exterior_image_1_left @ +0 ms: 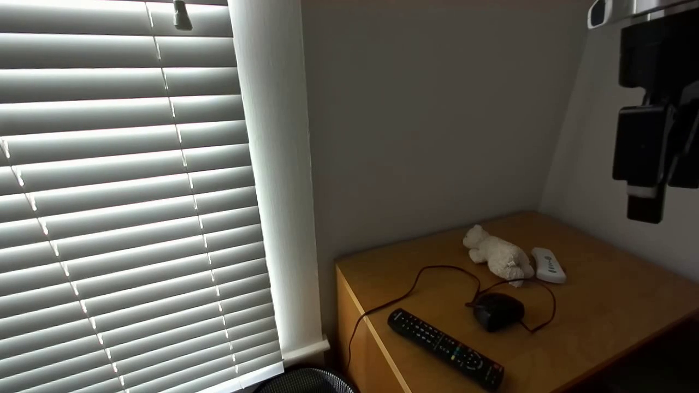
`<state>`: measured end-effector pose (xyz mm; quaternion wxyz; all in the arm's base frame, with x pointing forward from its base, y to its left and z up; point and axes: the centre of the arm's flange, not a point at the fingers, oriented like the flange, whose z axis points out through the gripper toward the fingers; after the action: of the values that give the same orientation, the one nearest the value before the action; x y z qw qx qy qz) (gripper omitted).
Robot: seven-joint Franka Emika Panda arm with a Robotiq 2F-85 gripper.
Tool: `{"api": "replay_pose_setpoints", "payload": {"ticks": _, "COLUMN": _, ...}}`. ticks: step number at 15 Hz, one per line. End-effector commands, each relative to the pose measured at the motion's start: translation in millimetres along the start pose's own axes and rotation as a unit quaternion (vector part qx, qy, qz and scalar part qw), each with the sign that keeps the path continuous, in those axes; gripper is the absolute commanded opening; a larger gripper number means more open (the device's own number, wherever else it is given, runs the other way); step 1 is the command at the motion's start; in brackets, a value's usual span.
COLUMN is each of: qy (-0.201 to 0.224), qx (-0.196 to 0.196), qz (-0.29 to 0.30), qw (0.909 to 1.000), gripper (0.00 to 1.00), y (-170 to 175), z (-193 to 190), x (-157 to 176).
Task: Push a button on the adapter
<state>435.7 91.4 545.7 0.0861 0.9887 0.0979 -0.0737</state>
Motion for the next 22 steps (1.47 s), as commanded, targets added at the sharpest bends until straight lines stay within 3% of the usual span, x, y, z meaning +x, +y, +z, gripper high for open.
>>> {"api": "replay_pose_setpoints", "payload": {"ticks": 1, "qy": 0.026, "qx": 0.02, "qz": -0.017, "qw": 0.9993, "gripper": 1.0, "y": 20, "z": 25, "x": 10}}
{"api": "replay_pose_setpoints", "payload": {"ticks": 7, "qy": 0.09, "qx": 0.053, "qz": -0.006, "qw": 0.9945, "gripper": 1.0, "y": 68, "z": 76, "x": 31}}
{"api": "replay_pose_setpoints", "payload": {"ticks": 14, "qy": 0.162, "qx": 0.073, "qz": 0.047, "qw": 0.9829, "gripper": 1.0, "y": 90, "z": 146, "x": 63}}
{"api": "replay_pose_setpoints", "payload": {"ticks": 21, "qy": 0.147, "qx": 0.115, "qz": 0.074, "qw": 0.9797, "gripper": 1.0, "y": 99, "z": 209, "x": 82}}
{"api": "replay_pose_setpoints", "payload": {"ticks": 22, "qy": 0.149, "qx": 0.103, "qz": 0.072, "qw": 0.9808, "gripper": 1.0, "y": 91, "z": 193, "x": 78}}
